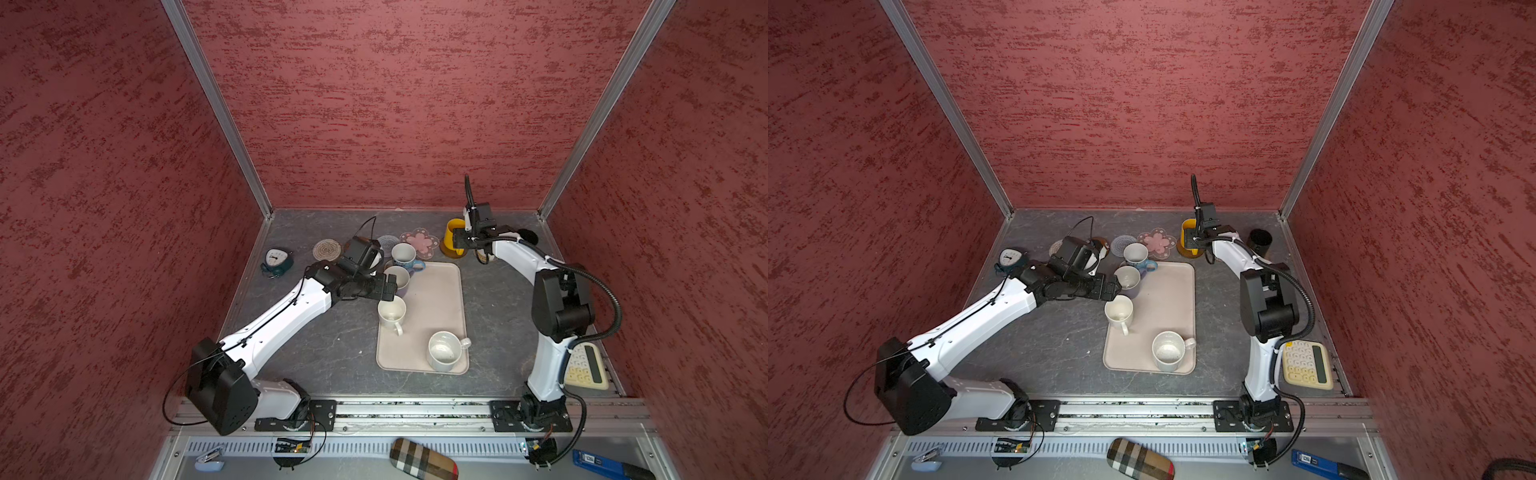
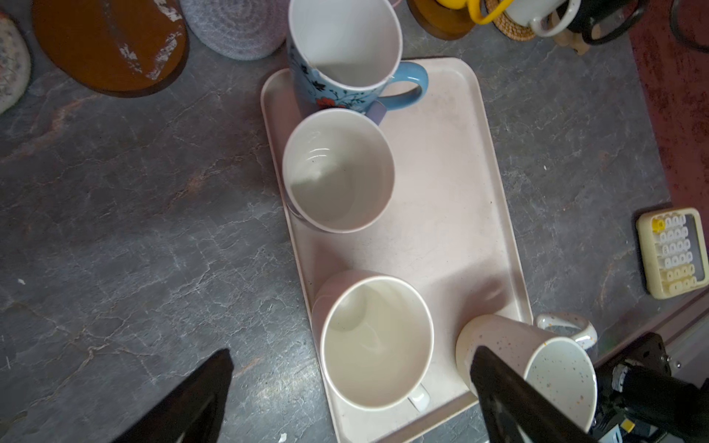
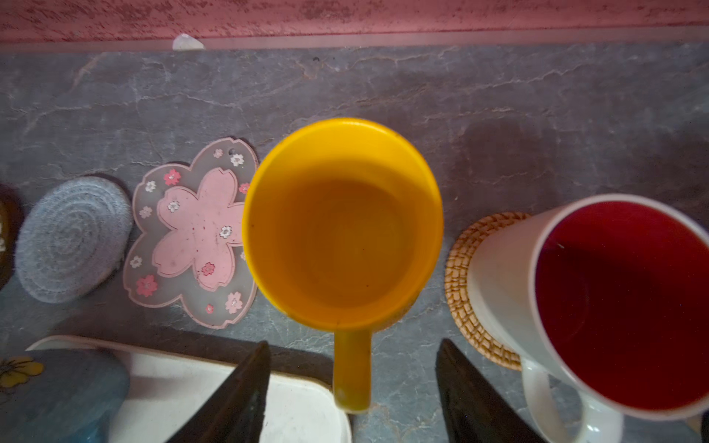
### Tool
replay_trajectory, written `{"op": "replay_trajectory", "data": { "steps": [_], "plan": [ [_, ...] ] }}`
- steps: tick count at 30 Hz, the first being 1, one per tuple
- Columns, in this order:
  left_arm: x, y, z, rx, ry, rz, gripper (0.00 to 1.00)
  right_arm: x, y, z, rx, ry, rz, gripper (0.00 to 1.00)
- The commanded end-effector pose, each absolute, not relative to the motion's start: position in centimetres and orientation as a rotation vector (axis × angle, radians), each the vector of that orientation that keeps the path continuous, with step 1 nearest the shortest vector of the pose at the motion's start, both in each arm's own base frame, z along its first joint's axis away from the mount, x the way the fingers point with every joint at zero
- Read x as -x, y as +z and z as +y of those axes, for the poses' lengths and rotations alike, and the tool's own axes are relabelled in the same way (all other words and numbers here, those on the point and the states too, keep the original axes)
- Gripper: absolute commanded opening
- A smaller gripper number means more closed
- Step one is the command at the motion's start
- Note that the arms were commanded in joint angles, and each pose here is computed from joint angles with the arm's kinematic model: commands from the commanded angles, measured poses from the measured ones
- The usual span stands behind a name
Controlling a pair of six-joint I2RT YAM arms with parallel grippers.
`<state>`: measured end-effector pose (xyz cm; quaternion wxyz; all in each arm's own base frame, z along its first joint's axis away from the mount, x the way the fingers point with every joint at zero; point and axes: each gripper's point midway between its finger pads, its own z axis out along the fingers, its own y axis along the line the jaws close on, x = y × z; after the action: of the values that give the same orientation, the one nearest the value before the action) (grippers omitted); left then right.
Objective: Place cups on coasters
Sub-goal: Place the cup on the coaster, then move the cup to the tray.
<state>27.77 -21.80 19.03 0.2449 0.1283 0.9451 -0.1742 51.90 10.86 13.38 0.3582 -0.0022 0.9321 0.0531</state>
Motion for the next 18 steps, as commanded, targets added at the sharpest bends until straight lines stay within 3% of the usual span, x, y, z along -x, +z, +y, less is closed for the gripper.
{"op": "replay_trajectory", "data": {
  "steps": [1,11,17,18],
  "plan": [
    [-25.6,20.1,-22.0,-0.446,-0.434,2.578,0.88,-51.1,17.2,10.5,0.003,0.151,2.340,0.74],
    [-18.5,18.6,-25.4,-0.663,-0.510,2.622,0.30,-41.9,18.1,10.2,-0.013,0.264,2.444,0.78],
    [-14.7,16.0,-27.2,-0.745,-0.588,2.642,0.01,-35.8,17.8,10.7,-0.071,0.418,2.468,0.73],
    [-14.1,15.3,-27.6,-0.755,-0.607,2.646,0.00,-35.0,17.6,11.0,-0.073,0.446,2.473,0.73]
  ]
}}
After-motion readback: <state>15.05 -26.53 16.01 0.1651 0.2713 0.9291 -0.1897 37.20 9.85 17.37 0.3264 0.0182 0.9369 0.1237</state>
